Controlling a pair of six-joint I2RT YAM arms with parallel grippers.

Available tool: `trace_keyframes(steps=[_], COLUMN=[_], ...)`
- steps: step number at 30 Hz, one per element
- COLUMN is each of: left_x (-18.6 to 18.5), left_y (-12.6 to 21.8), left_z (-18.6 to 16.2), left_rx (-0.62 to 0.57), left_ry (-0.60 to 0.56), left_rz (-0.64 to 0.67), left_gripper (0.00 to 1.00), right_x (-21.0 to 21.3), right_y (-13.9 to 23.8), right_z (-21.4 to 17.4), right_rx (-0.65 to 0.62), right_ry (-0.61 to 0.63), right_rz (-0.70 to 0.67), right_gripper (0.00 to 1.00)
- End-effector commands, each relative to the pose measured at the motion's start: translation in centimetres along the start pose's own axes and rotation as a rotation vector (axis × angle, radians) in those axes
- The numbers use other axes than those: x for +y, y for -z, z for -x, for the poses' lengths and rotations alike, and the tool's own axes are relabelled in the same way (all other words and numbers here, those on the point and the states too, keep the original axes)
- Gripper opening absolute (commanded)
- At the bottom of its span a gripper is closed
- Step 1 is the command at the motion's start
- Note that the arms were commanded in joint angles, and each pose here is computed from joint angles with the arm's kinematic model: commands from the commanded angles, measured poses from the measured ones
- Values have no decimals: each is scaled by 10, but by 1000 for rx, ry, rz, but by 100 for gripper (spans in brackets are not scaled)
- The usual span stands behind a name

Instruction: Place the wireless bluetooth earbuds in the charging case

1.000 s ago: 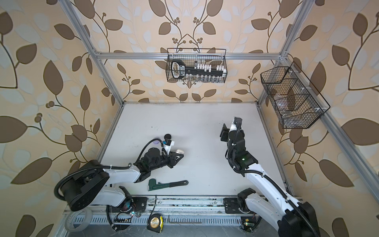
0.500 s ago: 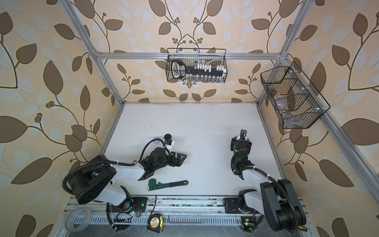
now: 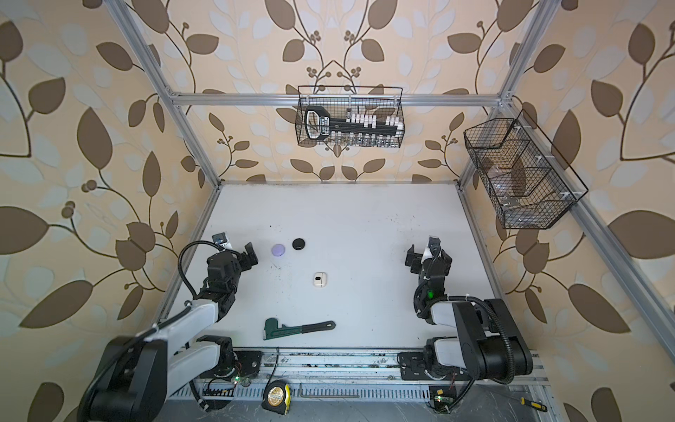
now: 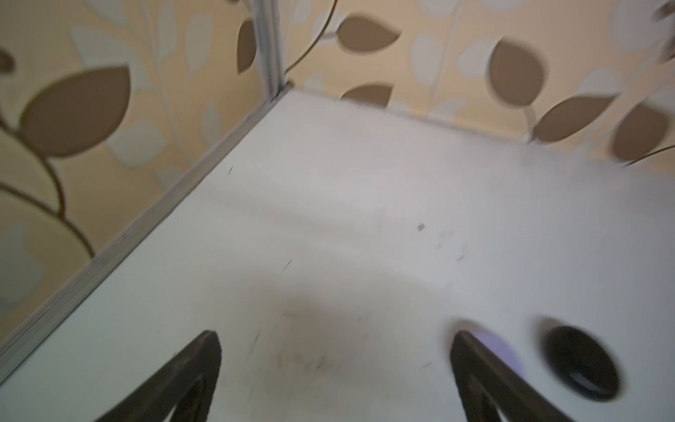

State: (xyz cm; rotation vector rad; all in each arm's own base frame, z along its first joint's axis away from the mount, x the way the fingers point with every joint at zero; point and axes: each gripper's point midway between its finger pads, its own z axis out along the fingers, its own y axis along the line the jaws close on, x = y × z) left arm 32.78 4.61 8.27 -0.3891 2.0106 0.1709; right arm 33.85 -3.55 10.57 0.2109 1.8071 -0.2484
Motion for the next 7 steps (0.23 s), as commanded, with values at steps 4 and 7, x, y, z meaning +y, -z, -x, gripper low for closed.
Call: trace_keyframes(steps=[4,7], left_x=[-4,-9], left_y=[-40,-43], left_z=[18,20], left_rx=[-92,-84], left_ry=[48,38], left_rz=[-96,-113], left_gripper=[99,99], right_x=[8,14], right_y=[0,-2], right_z=[17,15], right_rx=[-60,-50], right_ry=[7,18], right_rz=[44,89], right_gripper=[100,100])
